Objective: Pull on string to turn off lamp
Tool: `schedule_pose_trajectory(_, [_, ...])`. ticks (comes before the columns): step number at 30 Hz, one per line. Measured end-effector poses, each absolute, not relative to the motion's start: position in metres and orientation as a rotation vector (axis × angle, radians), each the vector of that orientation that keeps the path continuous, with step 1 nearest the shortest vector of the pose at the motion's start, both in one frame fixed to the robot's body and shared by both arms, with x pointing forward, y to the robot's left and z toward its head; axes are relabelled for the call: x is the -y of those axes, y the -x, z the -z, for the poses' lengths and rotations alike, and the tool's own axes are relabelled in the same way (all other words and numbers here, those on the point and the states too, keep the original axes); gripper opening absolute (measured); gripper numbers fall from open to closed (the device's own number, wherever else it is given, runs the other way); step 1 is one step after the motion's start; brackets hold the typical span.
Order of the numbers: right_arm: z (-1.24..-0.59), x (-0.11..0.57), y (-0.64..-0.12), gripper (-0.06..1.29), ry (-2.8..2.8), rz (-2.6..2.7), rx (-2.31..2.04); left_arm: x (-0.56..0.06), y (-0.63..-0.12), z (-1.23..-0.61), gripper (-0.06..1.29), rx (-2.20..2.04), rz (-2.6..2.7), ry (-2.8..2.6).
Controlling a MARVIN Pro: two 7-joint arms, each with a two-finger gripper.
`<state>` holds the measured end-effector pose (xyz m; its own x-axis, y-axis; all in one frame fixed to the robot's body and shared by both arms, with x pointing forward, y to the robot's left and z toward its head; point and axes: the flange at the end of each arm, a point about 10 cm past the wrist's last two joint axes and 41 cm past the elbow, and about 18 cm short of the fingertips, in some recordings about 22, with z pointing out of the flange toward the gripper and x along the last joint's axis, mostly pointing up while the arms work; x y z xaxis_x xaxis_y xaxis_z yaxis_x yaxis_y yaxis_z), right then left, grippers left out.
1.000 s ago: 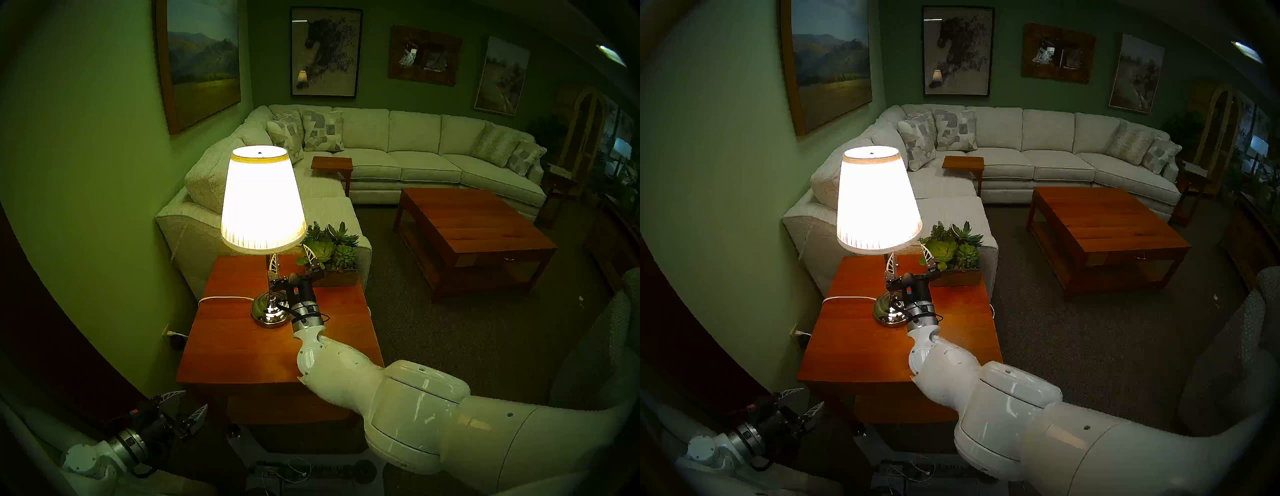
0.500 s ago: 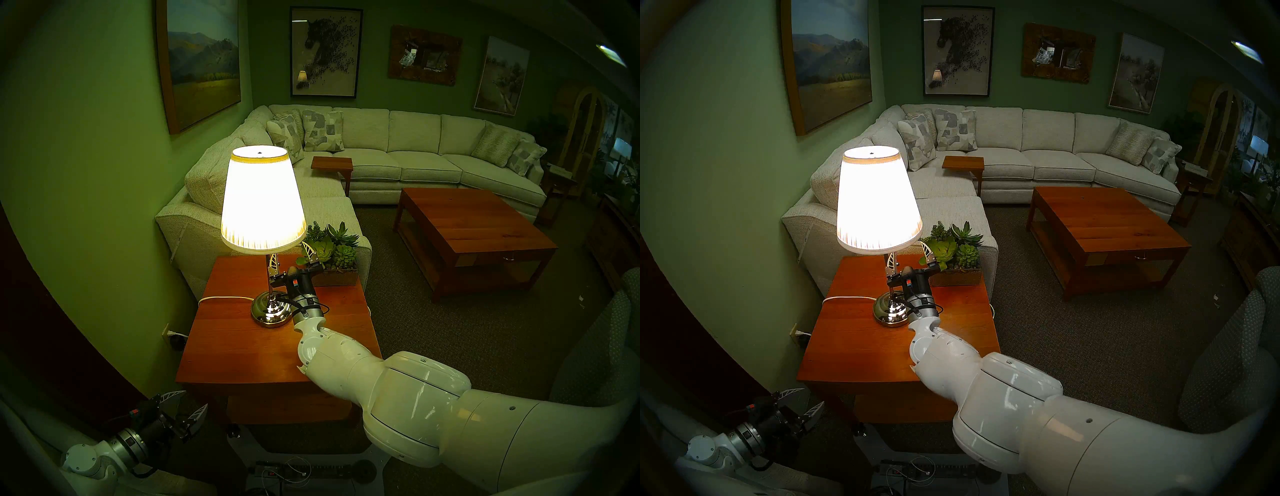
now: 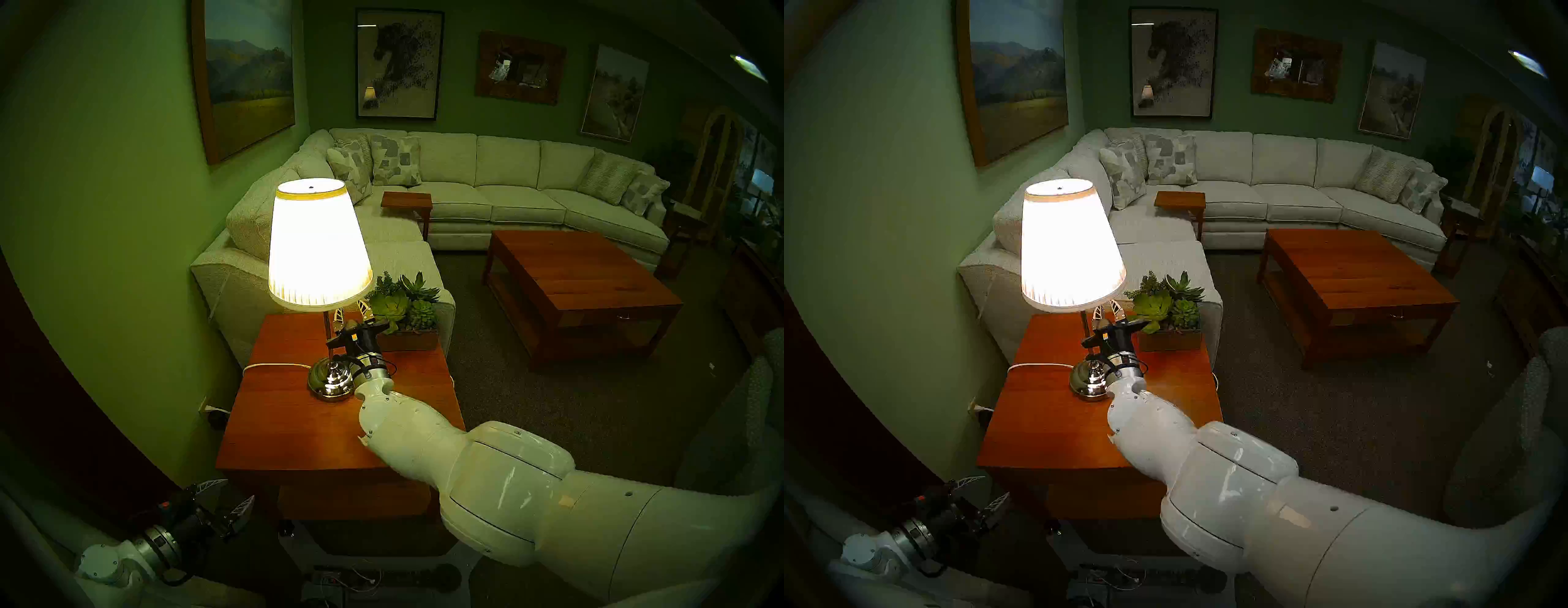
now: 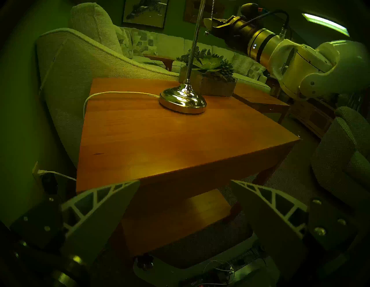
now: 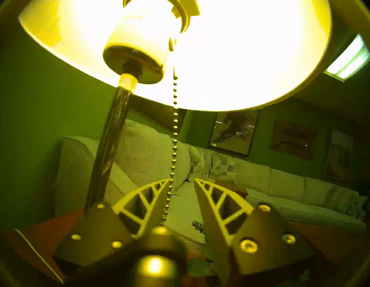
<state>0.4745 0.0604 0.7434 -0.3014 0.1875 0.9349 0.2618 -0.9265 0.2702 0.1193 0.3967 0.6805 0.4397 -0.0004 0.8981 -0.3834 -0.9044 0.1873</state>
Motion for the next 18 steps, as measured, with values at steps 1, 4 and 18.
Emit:
schedule_pose_trajectory(1, [-0.745, -0.062, -0.475, 1.24, 1.830, 2.421, 0.593, -0.397, -0.119, -0.680, 1.23, 0.326, -1.455, -2.333])
schedule_pose_trajectory(4, [-0.748, -0.067, -0.477, 0.74, 1.836, 2.405, 0.603, -0.397, -0.119, -0.680, 1.23, 0.326, -1.455, -2.333])
schedule_pose_trajectory(18, [-0.733, -0.068, -0.466, -0.04, 1.877, 2.332, 0.581, -0.397, -0.119, -0.680, 1.23, 0.327, -1.455, -2.333])
